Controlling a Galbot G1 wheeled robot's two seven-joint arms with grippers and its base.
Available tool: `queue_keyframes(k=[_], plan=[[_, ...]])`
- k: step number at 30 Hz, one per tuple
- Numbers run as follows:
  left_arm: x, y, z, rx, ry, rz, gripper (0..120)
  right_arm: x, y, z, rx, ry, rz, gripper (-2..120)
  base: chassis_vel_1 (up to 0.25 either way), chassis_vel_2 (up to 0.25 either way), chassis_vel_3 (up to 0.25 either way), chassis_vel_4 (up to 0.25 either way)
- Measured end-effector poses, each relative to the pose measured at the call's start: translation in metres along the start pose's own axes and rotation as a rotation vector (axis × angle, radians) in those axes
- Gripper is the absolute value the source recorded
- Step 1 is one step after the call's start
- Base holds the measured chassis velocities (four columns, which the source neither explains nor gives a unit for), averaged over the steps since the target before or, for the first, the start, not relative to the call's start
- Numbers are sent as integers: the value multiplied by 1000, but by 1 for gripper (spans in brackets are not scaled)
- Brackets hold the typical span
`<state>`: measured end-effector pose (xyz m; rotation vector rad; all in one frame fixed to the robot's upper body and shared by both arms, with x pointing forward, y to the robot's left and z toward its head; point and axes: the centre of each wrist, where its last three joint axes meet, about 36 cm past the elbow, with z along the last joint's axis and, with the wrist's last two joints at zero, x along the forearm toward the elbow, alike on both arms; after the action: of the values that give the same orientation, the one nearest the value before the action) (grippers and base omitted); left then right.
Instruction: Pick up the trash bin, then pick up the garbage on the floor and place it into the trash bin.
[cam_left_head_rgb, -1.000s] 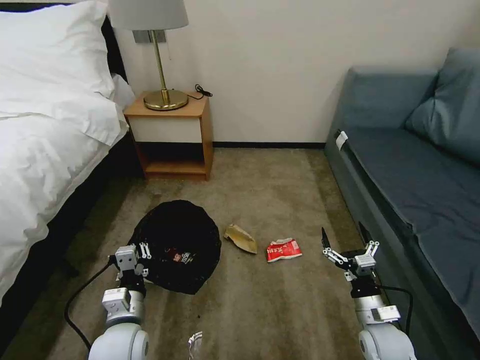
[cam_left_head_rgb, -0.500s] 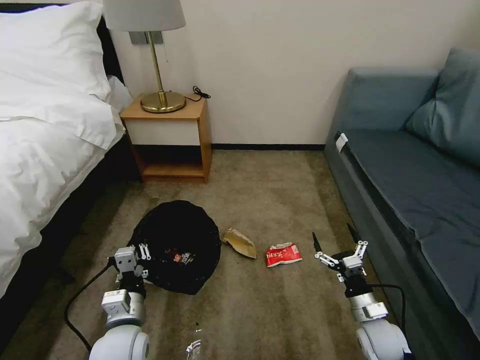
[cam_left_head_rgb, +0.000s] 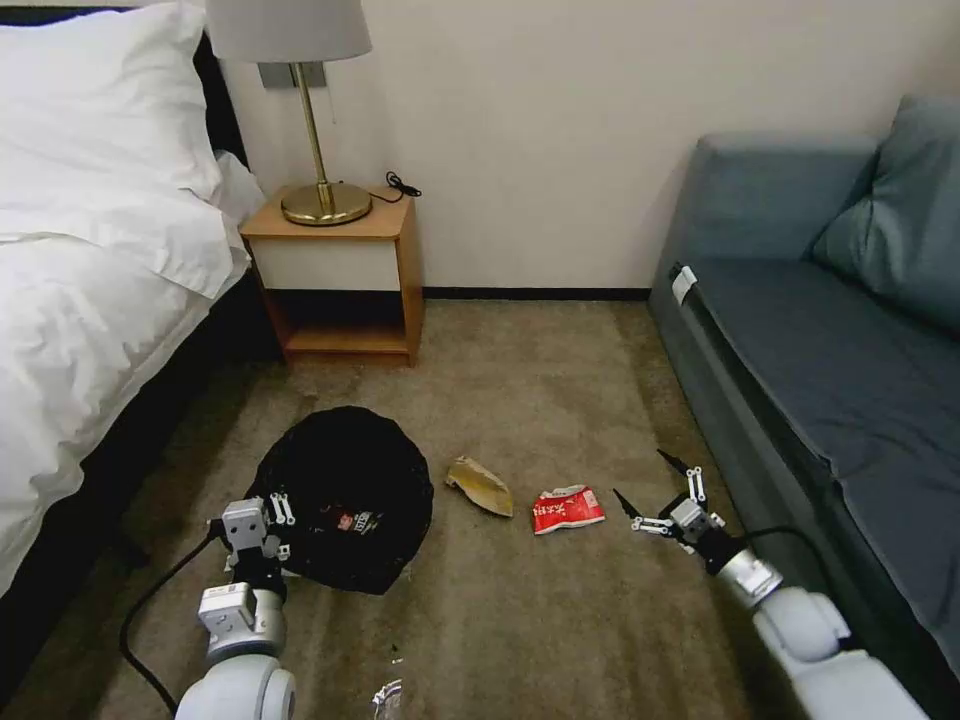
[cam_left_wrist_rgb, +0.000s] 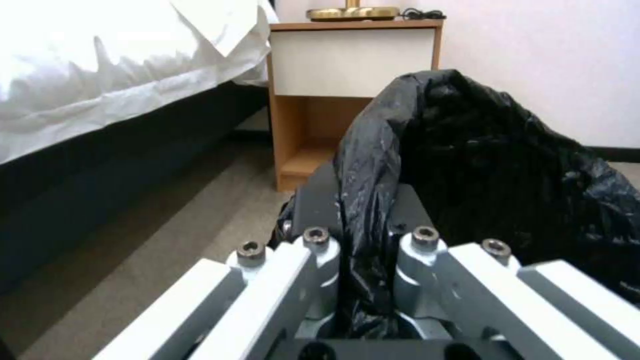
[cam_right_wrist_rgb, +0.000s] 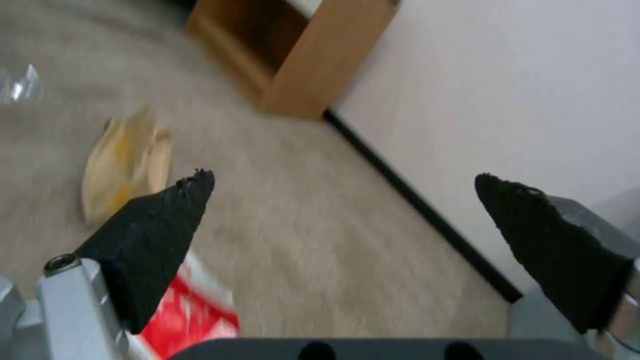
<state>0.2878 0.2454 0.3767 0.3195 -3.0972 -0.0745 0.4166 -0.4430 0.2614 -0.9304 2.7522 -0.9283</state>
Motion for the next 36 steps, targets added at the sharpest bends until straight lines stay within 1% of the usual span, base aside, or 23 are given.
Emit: queue_keyframes(k=[1,3,5,6,7,9,14,16,17,18,19,20,21,22,24,25,32,36], plan=[[0,0,0,0,0,0,5,0,0,0,0,0,0,100,0,0,0,0],[-2,-1,1,1,-3,0,5,-2,-12,18,21,41,-80,100,0,0,0,0],[-3,-1,2,1,-4,-1,5,-5,-12,25,28,53,-109,100,0,0,0,0],[-4,-1,3,2,-5,-4,5,-14,-9,35,36,71,-160,100,0,0,0,0],[-4,-1,3,2,-5,-4,5,-14,-9,35,36,71,-160,100,0,0,0,0],[-5,-1,4,1,-4,-7,5,-28,-3,44,44,81,-212,100,0,0,0,0],[-7,-1,6,0,-3,-7,5,-40,1,47,40,84,-239,100,0,0,0,0],[-11,0,9,-1,-7,-12,5,-61,-1,47,52,88,-266,100,0,0,0,0],[-11,0,9,-1,-7,-12,5,-61,-1,47,52,88,-266,100,0,0,0,0],[-12,1,10,-1,-8,-14,5,-71,-3,46,56,86,-271,100,0,0,0,0],[-14,3,12,-1,-9,-21,5,-93,-5,45,61,78,-279,100,0,0,0,0],[-14,3,12,-1,-9,-21,5,-93,-5,45,61,78,-279,100,0,0,0,0],[-15,4,13,-1,-9,-24,5,-109,-7,43,64,68,-282,100,0,0,0,0],[-15,4,13,-1,-9,-24,5,-109,-7,43,64,68,-282,100,0,0,0,0],[-17,7,17,2,-10,-33,5,-137,-8,40,67,56,-302,100,0,0,0,0],[-18,8,17,3,-10,-36,5,-140,-7,39,67,57,-312,100,0,0,0,0],[-22,9,21,8,-8,-40,5,-148,1,47,65,100,-359,100,0,0,0,0],[-22,10,22,7,-7,-41,5,-141,-8,54,89,138,-360,100,0,0,0,0]])
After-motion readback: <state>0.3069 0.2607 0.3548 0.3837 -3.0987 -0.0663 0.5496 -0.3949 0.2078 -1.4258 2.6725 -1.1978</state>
